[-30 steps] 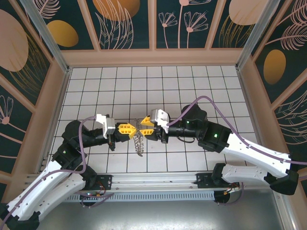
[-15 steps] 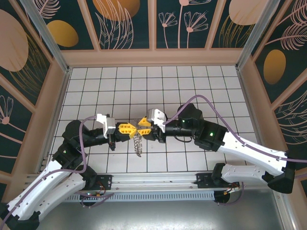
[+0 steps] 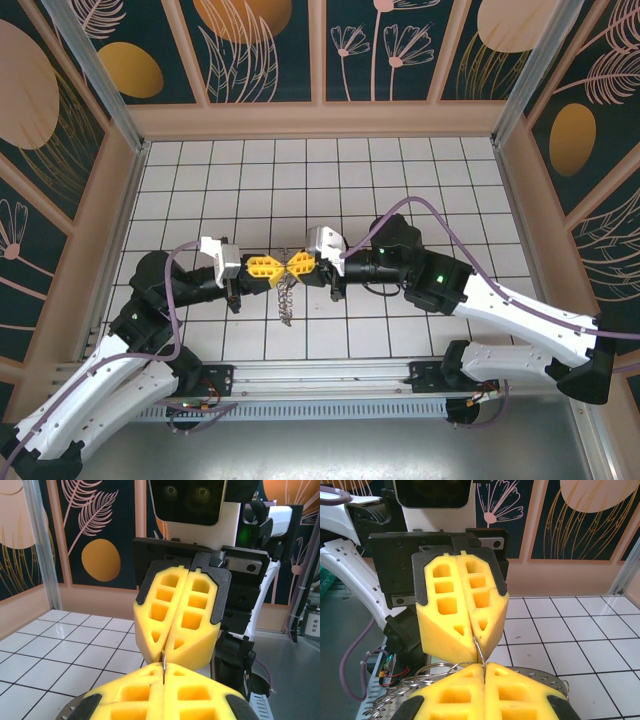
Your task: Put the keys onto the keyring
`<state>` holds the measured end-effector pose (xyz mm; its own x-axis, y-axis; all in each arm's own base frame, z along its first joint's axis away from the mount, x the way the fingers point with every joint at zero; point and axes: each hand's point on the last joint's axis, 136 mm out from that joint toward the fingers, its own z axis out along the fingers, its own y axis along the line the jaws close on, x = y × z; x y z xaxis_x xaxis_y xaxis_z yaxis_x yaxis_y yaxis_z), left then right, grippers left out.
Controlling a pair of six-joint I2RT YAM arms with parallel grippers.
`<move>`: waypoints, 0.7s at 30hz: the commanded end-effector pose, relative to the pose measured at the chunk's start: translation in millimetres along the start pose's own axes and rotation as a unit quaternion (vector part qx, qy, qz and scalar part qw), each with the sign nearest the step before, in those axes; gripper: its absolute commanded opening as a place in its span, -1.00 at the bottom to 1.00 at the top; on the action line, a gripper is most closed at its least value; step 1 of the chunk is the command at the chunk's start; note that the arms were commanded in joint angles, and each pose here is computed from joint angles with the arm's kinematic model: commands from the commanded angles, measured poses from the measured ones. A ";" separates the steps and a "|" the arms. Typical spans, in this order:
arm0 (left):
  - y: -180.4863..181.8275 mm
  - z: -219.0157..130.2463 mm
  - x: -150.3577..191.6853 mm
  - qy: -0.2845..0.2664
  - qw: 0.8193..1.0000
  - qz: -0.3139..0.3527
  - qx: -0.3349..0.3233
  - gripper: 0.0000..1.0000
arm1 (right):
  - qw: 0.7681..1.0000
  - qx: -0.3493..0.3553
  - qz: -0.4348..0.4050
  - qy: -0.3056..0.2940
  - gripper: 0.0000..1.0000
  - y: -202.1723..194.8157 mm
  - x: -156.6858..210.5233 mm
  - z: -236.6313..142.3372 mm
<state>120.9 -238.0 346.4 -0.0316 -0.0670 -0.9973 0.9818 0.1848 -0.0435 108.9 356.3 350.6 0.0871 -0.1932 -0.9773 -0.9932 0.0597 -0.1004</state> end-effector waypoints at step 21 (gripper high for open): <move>30.3 3.7 25.5 0.114 0.991 0.040 -0.064 -0.87 | 0.990 0.031 -0.046 0.132 -1.00 -23.2 16.0 12.4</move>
<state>154.2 -236.6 305.8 -0.0590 0.1881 -0.9804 0.9442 0.3293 0.0064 135.5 359.1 321.5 0.1031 -0.4605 -0.8816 -0.9806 0.1013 -0.1675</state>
